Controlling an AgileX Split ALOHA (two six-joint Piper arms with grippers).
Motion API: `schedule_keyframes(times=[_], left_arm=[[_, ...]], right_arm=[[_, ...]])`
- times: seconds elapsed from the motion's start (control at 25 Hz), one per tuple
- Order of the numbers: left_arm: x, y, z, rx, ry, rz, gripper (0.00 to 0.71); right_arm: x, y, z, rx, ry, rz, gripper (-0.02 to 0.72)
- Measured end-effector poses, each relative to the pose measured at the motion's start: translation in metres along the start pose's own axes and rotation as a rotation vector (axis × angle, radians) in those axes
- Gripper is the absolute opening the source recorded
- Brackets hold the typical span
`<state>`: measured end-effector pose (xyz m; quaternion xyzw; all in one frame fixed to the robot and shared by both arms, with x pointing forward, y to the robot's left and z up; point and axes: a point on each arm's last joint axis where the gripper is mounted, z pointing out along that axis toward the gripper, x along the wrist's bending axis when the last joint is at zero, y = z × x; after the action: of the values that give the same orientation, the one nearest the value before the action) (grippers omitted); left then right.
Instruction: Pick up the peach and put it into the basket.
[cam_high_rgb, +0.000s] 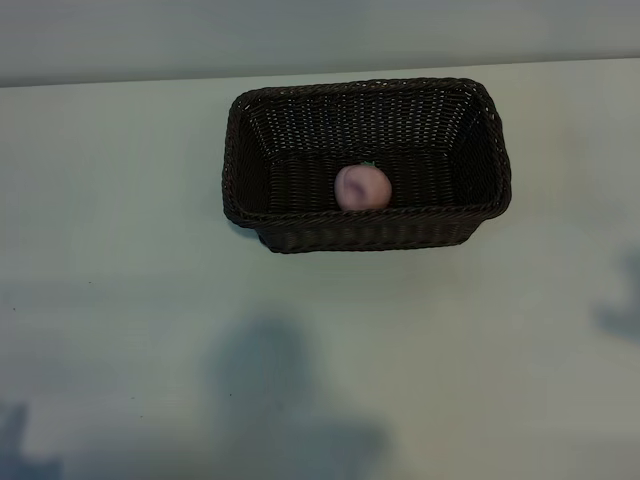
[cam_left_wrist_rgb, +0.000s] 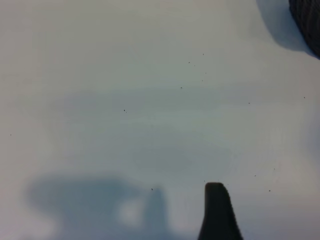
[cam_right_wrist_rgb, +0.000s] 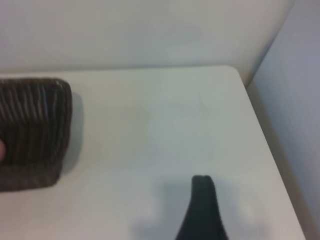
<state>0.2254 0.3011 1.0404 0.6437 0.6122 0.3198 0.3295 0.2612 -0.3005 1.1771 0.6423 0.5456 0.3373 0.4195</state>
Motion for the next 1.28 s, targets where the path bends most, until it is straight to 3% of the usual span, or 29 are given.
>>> schedule_keyframes(times=[0.36, 0.64, 1.04, 1.28], left_arm=[[0.000, 0.000, 0.000, 0.000, 0.000, 0.001, 0.484], [0.000, 0.000, 0.000, 0.000, 0.000, 0.001, 0.484], [0.000, 0.000, 0.000, 0.000, 0.000, 0.003, 0.484], [0.000, 0.000, 0.000, 0.000, 0.000, 0.003, 0.484]], right_arm=[[0.002, -0.065, -0.009, -0.041, -0.007, -0.005, 0.545], [0.001, -0.100, -0.011, -0.077, 0.080, 0.002, 0.545], [0.002, -0.126, 0.018, 0.086, 0.106, -0.042, 0.545], [0.002, -0.129, 0.021, 0.100, 0.107, -0.044, 0.541]])
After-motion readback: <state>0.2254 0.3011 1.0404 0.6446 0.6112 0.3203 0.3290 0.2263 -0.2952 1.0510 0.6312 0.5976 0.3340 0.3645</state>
